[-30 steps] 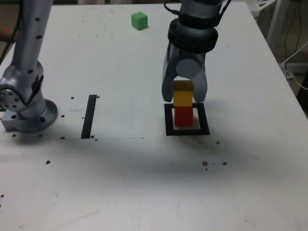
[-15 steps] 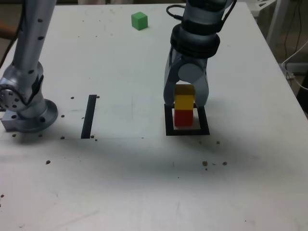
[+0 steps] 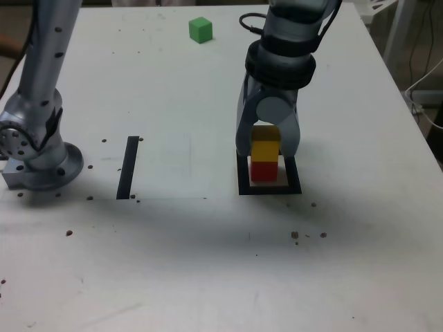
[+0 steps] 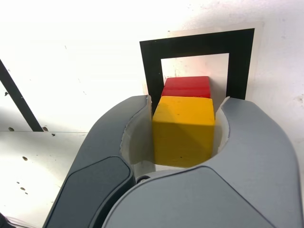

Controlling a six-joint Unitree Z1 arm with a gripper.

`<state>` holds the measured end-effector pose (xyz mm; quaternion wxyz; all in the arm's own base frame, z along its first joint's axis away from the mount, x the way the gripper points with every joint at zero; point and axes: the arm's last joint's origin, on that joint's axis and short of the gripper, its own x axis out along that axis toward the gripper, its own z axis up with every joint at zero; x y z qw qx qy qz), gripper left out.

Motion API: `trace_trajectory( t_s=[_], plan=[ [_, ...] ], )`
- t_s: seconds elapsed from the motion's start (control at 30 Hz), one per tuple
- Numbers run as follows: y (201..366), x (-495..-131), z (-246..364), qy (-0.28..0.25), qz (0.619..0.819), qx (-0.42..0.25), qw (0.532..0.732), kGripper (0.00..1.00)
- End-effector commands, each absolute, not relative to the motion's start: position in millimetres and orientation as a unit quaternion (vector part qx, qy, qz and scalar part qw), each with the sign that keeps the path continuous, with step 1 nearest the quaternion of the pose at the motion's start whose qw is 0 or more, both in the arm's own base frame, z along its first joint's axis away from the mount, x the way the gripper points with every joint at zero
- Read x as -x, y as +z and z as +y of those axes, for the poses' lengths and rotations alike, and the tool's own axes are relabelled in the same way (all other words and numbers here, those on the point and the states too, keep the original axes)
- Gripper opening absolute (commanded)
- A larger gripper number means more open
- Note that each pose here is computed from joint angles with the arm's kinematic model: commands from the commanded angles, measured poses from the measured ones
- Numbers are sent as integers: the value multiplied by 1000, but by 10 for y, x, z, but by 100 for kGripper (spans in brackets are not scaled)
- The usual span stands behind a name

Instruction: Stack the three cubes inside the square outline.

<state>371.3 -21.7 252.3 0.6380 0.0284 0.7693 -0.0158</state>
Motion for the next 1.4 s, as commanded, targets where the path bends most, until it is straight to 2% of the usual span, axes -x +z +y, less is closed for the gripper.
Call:
trace_trajectory(
  t_s=[0.0, 0.07, 0.13, 0.33, 0.6, 0.77, 1.13, 1.37],
  plan=[
    [2478, -3719, -212, -18, 770, -28, 637, 83],
    [2471, -3716, -212, -19, 770, -28, 637, 94],
    [2467, -3711, -210, -18, 771, -28, 636, 97],
    [2512, -3664, -194, -14, 767, -30, 641, 99],
    [2823, -3333, 141, 43, 760, -27, 648, 99],
    [2932, -3111, 561, 85, 761, -7, 643, 99],
    [2963, -2725, 1694, 151, 760, 67, 628, 100],
    [2917, -2559, 2310, 184, 755, 113, 619, 100]
  ],
)
